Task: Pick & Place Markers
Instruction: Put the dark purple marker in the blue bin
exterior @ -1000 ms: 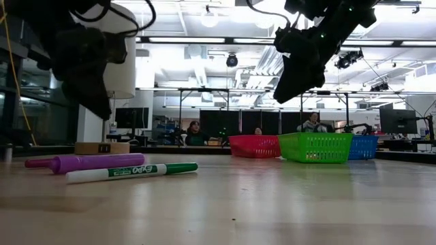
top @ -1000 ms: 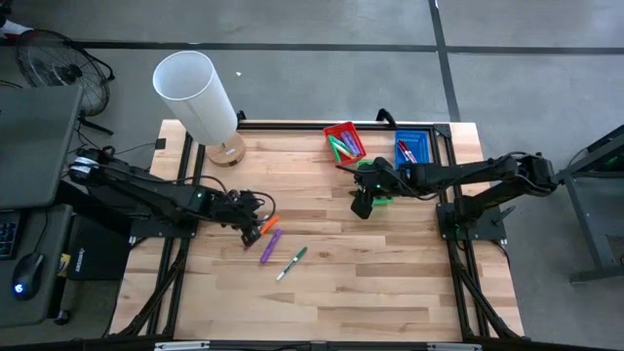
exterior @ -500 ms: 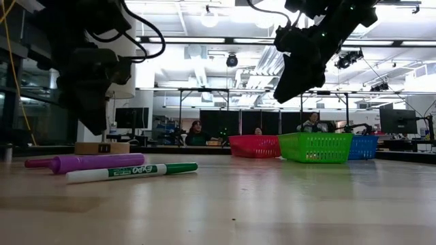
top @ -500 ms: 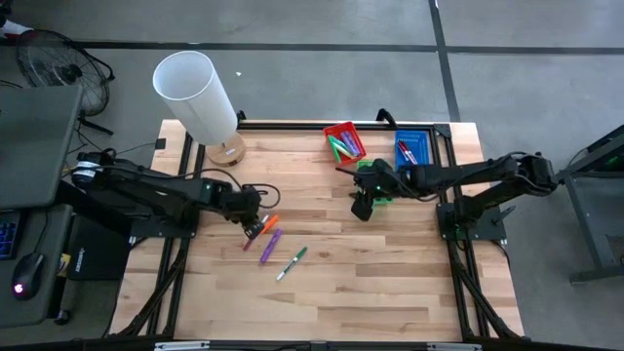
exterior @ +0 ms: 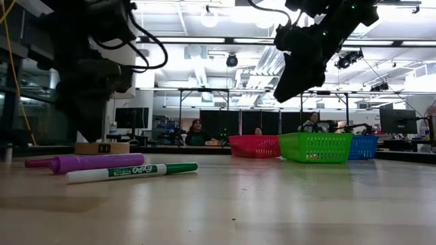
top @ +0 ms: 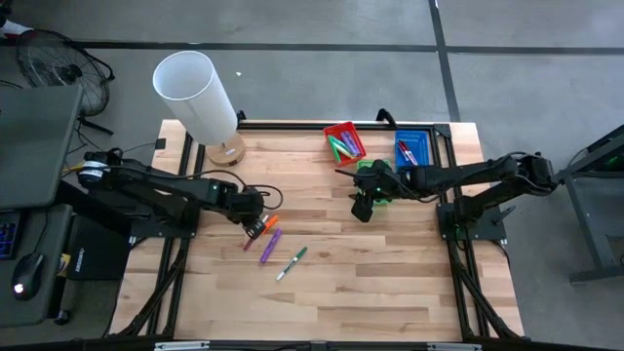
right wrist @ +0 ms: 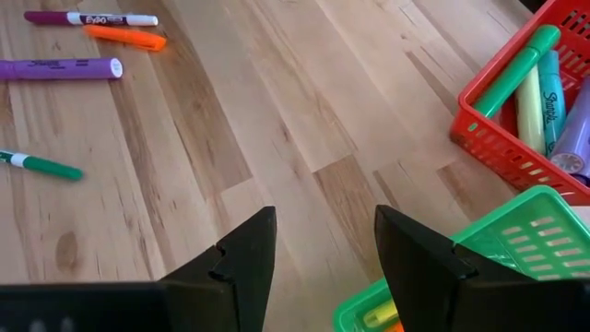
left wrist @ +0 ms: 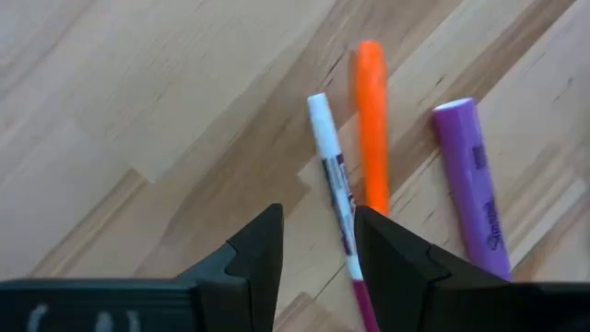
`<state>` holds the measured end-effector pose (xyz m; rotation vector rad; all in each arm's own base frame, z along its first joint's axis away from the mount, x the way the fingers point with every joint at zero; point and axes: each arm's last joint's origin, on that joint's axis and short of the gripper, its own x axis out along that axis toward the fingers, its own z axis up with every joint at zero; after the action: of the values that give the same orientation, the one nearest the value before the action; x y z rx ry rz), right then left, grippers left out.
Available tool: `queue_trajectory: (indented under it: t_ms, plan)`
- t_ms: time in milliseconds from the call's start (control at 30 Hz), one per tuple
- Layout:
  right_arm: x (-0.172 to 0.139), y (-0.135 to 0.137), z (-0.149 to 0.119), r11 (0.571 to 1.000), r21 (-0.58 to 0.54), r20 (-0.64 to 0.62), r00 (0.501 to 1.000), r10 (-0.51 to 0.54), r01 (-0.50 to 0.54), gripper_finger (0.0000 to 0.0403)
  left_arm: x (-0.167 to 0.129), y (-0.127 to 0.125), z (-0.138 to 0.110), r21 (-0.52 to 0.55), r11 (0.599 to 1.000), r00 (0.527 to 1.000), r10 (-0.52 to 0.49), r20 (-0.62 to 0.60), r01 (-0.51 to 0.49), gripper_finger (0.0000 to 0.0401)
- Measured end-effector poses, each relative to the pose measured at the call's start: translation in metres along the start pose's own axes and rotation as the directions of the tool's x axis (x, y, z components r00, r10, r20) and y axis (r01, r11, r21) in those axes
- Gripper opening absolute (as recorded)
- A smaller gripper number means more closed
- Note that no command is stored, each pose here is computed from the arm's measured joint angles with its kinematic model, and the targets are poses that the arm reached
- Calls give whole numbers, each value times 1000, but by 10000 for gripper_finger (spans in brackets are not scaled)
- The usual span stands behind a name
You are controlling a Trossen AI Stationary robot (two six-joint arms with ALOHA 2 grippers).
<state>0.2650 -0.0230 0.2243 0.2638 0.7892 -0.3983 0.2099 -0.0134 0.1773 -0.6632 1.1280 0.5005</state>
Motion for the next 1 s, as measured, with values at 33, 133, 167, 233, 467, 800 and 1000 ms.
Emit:
queue_trajectory:
  t_ms: [33, 133, 167, 233, 467, 800, 1000]
  plan:
    - [0, 0, 0, 1000, 0, 0, 1000, 0, 0, 174, 0, -2, 2, 1, 1000, 1000, 4, -2, -4, 133]
    - [0, 0, 0, 1000, 0, 0, 1000, 0, 0, 173, 4, -7, 6, 9, 999, 999, 32, -25, -31, 133]
    - [0, 0, 0, 1000, 1, -1, 1000, 0, 0, 172, 7, -9, 7, 10, 999, 999, 42, -34, -42, 133]
    - [0, 1, -1, 1000, -3, -3, 1000, 1, -1, 173, 11, -13, 11, 13, 999, 998, 46, -38, -46, 133]
    - [-2, 9, -4, 999, -32, 0, 1000, -6, 6, 172, 23, -15, 12, 20, 995, 992, 96, -80, -94, 133]
    - [-5, 18, -8, 999, -52, 12, 1000, -13, 14, 173, 26, -16, 11, 21, 995, 991, 97, -94, -96, 133]
    - [-5, 20, -8, 999, -53, 14, 1000, -12, 12, 172, 26, -16, 11, 20, 996, 991, 85, -107, -83, 133]
